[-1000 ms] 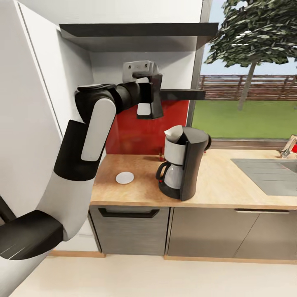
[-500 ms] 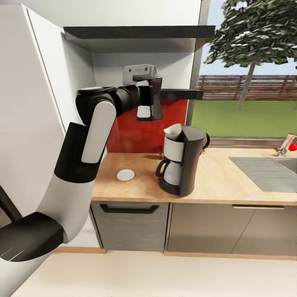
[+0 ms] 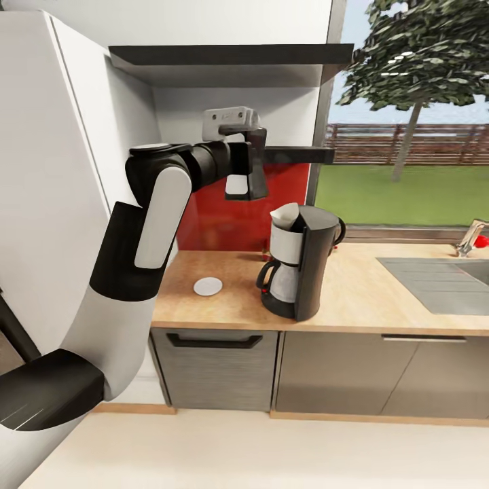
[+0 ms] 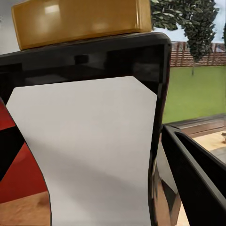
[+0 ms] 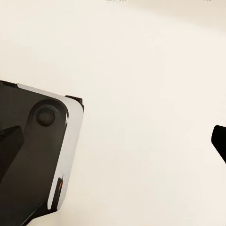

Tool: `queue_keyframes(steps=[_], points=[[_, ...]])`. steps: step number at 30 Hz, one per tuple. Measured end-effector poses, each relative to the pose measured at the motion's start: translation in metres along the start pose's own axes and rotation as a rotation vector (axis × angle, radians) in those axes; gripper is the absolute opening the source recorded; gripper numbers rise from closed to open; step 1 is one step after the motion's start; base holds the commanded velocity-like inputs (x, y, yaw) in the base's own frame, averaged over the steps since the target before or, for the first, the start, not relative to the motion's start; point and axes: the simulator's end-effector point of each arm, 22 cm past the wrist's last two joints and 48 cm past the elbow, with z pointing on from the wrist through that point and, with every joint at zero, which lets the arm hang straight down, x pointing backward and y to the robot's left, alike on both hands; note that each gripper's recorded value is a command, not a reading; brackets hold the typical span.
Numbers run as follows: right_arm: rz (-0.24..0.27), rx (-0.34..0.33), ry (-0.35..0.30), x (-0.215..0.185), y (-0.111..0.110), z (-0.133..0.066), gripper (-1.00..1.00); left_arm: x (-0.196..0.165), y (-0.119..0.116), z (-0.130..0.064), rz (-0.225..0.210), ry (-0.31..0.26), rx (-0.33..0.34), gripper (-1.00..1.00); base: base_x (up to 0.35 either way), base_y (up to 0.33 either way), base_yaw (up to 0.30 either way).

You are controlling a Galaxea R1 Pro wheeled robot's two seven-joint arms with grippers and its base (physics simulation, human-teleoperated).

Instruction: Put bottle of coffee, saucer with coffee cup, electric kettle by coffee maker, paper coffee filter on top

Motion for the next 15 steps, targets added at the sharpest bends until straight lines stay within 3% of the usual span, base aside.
queue_keyframes(steps=[5, 15], points=[[0.000, 0.000, 0.000, 0.0000, 0.0000, 0.0000, 1.00, 0.0001, 0.0004, 0.0000, 0.000, 0.000, -0.001, -1.00, 0.000, 0.000, 0.154], [0.000, 0.000, 0.000, 0.0000, 0.0000, 0.0000, 1.00, 0.0003, 0.0003, 0.0001, 0.000, 0.001, -0.001, -1.00, 0.000, 0.000, 0.017]])
